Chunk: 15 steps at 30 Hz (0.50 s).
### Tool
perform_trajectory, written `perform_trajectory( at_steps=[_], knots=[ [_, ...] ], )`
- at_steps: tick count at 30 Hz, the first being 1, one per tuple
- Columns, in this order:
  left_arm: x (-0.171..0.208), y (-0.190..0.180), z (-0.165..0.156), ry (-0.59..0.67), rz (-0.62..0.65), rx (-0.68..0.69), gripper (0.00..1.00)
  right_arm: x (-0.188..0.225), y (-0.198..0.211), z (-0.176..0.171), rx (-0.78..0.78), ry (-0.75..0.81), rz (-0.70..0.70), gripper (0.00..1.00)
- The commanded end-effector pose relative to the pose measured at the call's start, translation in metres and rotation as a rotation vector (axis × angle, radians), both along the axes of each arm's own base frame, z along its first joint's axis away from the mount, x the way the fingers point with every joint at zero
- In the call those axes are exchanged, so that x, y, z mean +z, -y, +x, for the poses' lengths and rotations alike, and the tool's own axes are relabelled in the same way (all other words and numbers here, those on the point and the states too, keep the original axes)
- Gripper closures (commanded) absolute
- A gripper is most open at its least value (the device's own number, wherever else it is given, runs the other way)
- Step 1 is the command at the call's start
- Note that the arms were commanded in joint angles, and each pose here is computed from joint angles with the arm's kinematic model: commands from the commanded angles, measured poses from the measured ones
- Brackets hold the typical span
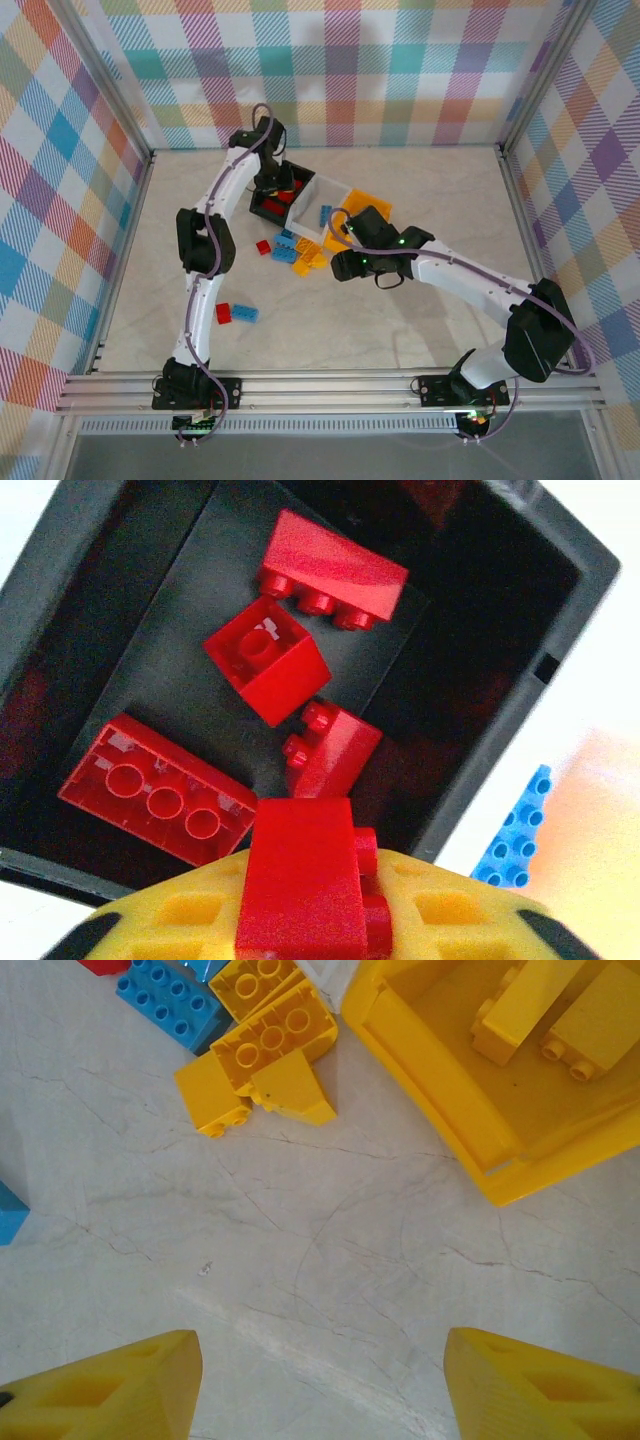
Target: Sort the legos into containers by color
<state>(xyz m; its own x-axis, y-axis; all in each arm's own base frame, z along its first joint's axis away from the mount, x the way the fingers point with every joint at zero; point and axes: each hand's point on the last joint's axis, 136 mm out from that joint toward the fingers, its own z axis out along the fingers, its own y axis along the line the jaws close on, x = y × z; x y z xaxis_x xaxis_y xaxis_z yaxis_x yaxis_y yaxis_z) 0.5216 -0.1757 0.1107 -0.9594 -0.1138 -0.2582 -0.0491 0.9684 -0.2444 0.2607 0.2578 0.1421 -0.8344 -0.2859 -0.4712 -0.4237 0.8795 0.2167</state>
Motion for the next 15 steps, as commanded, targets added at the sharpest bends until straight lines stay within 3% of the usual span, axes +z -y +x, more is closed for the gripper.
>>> perform_trajectory(
  at_steps=[1,8,15],
  knots=[
    [-0.014,-0.001,-0.004,-0.054,-0.015,0.007,0.66,0.011,0.000,0.000,0.028,0.006,0.014,0.34],
    [-0.001,0.000,-0.004,-0.034,-0.028,0.017,0.55,0.008,-0.009,0.002,0.059,-0.012,0.031,0.34],
    [0.046,-0.003,-0.013,0.030,-0.041,0.010,0.54,0.013,-0.034,-0.007,0.166,-0.021,0.095,0.35]
  ],
)
